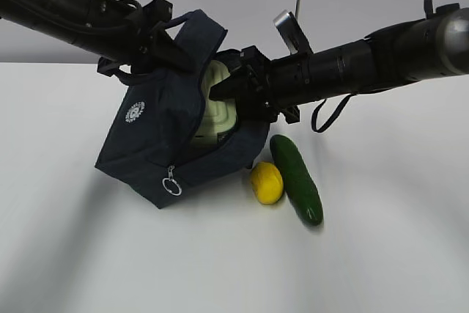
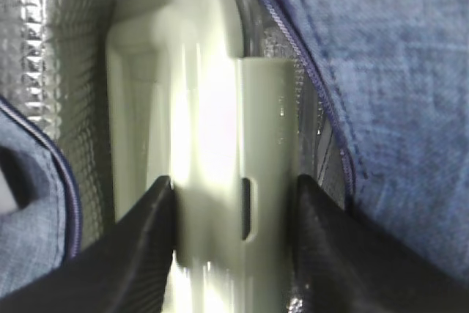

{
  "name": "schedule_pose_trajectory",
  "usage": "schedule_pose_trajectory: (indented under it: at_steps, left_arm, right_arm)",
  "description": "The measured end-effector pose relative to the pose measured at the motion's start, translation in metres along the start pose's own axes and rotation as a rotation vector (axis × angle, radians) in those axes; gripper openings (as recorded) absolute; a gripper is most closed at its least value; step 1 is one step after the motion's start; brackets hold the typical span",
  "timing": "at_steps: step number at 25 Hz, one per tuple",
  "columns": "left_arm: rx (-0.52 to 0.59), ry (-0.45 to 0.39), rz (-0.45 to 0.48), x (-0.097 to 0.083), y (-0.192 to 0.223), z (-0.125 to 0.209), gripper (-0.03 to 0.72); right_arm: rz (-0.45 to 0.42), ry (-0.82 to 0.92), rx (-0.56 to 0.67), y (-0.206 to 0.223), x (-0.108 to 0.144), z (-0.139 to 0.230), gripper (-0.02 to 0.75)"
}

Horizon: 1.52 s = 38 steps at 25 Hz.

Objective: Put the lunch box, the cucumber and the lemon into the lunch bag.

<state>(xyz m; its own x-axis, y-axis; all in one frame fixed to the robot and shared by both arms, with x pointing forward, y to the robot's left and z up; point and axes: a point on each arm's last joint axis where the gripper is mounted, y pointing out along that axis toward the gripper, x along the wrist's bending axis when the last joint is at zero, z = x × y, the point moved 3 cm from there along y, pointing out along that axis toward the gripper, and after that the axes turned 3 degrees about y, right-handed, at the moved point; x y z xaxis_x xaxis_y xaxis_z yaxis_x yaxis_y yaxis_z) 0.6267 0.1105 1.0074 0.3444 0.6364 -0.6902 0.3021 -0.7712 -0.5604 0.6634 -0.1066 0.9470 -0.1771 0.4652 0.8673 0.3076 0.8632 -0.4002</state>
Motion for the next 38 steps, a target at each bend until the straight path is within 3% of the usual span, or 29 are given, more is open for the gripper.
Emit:
schedule_pose_trajectory:
  at_steps: [24,38]
  left_arm:
    - [0.014,-0.024,0.044,-0.0053,-0.0001,0.0017,-0.013]
    - [0.020,-0.024,0.047,-0.0058,-0.0001,0.0023,-0.013]
  right_arm:
    - [-0.001,0.005,-0.007,0.0000,0.0002,-0.0008,0.352]
    - [-0.007,0.008,-0.007,0.0000,0.0009,-0.0008,0.393]
